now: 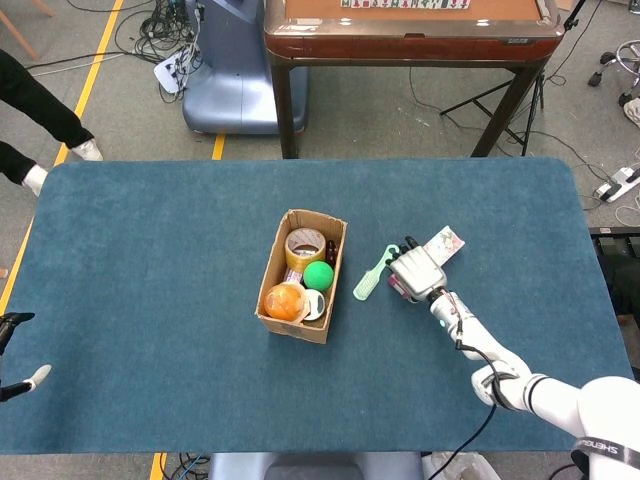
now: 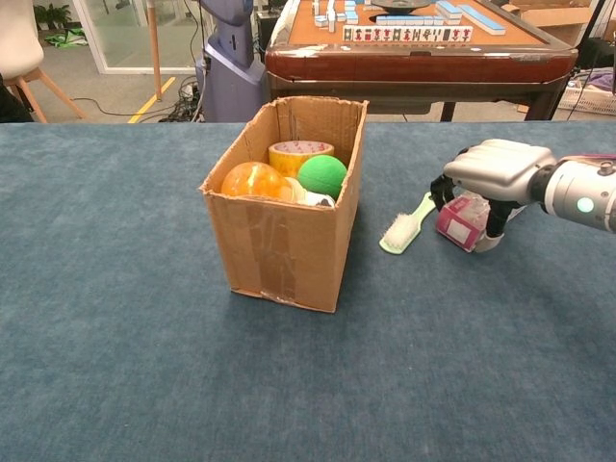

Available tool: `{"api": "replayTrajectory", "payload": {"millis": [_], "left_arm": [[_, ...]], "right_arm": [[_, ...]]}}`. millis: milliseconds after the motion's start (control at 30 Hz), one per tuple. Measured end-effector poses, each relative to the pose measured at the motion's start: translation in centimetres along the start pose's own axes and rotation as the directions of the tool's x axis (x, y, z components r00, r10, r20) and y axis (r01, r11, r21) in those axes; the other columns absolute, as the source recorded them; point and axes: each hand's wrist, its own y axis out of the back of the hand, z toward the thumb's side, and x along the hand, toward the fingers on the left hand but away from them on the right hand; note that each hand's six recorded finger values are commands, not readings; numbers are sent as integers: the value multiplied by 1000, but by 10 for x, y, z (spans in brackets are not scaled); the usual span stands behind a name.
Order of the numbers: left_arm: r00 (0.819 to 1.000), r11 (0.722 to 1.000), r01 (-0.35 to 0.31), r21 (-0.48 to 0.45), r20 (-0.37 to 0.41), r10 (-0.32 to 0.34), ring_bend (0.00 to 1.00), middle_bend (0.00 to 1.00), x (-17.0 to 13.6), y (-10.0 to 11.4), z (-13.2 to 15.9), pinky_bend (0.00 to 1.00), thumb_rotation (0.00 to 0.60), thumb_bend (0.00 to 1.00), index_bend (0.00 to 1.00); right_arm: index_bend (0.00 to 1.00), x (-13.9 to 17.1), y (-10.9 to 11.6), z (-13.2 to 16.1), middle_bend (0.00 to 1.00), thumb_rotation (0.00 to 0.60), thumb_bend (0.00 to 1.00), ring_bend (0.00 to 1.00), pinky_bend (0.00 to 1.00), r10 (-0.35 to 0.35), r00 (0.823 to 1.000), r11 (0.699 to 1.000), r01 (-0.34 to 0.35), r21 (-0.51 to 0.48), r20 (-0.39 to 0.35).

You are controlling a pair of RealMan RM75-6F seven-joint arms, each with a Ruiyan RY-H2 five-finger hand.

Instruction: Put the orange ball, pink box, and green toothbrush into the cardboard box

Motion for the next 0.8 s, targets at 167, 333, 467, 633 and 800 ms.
{"api": "replayTrajectory", "payload": {"millis": [167,333,467,633,800], "left_arm": [[1000,1000,4,2,-1,-4,258,278,0,-1,0,416,600,112,256],[1000,1000,5,4,-1,-5,258,278,0,-1,0,416,600,112,256],[1000,1000,7,7,-2,-7,258,278,1,-2,0,416,600,112,256],[1000,1000,9,10,0,-9,258,278,1,-3,1,416,600,112,256],[1000,1000,11,11,0,-11,258,278,1,-4,1,416,600,112,256]], "right_arm": [[532,4,6,-3,538,600,0,341,157,-39,999,999,39,-5,7],[549,12,20,-7,555,600,0,360,159,-86,996,996,86,-9,10],[550,21,37,-8,555,600,0,361,159,-138,990,990,138,-6,7],[550,35,72,-5,555,600,0,361,162,-228,974,974,228,-9,-4],[550,53,121,5,555,600,0,361,176,-353,935,936,352,-22,-27]]}}
